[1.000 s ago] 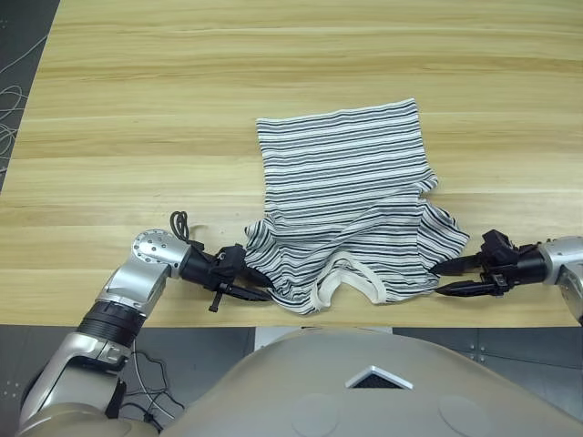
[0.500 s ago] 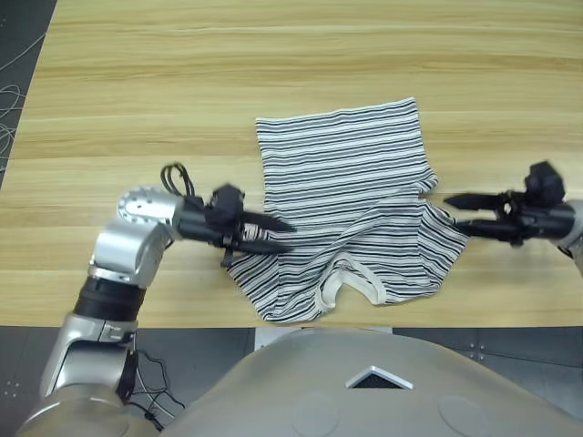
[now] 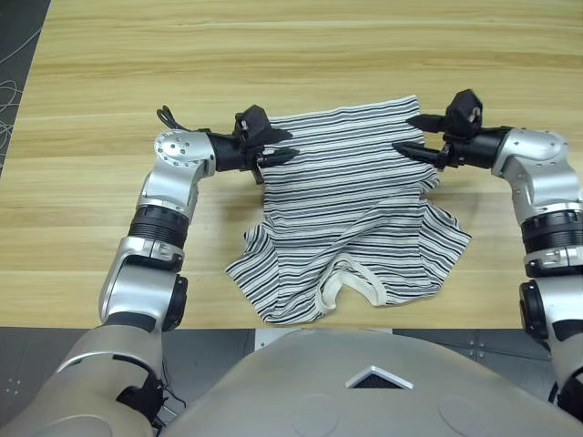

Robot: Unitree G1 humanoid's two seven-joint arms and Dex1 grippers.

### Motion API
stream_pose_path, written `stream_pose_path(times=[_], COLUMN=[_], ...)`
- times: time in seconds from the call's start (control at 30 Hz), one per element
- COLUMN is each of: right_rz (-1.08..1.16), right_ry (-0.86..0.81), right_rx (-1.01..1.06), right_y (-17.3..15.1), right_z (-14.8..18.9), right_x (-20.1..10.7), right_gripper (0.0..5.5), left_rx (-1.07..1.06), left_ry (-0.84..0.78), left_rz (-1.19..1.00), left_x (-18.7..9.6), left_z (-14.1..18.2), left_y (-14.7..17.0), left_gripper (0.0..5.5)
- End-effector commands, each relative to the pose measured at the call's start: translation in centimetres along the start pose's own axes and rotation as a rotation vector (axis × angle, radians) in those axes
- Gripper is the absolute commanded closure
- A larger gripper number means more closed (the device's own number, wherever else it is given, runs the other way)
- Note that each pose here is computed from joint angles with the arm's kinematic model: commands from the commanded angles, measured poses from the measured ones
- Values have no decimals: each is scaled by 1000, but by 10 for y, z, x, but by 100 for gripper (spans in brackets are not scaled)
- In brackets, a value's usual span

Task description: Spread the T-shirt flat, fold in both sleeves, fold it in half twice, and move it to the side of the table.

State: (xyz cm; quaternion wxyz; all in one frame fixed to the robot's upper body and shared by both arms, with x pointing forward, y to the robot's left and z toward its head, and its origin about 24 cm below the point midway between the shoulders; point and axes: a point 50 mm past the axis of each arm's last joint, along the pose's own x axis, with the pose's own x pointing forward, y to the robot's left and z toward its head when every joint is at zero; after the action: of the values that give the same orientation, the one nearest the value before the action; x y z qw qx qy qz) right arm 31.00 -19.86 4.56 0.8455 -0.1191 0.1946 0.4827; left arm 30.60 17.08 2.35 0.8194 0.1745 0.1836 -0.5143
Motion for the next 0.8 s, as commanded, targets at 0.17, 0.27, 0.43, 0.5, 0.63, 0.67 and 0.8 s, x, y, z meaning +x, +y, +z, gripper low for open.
stream_pose_path(times=[0.17, 0.27, 0.43, 0.5, 0.63, 0.67, 0.8], right_rz=[-125, -172, -229, -256, -299, -309, -339], right_ry=[268, 296, 325, 315, 223, 203, 171], right_rx=[-79, -122, -232, -285, -325, -322, -315], right_y=[-24, -27, -24, -21, -15, -14, -14], right_z=[-18, -21, -20, -14, -2, -1, -3], right_x=[10, 12, 32, 43, 61, 63, 62], right_gripper=[264, 264, 264, 264, 264, 264, 264], left_rx=[98, 122, 250, 311, 369, 374, 358], left_ry=[196, 241, 335, 335, 313, 309, 281], left_rz=[0, 27, 227, 307, 415, 436, 449], left_x=[7, 7, 12, 16, 23, 24, 27], left_z=[-30, -33, -20, -6, 12, 14, 13], left_y=[0, 4, 29, 39, 49, 50, 47], left_gripper=[382, 382, 382, 382, 382, 382, 382])
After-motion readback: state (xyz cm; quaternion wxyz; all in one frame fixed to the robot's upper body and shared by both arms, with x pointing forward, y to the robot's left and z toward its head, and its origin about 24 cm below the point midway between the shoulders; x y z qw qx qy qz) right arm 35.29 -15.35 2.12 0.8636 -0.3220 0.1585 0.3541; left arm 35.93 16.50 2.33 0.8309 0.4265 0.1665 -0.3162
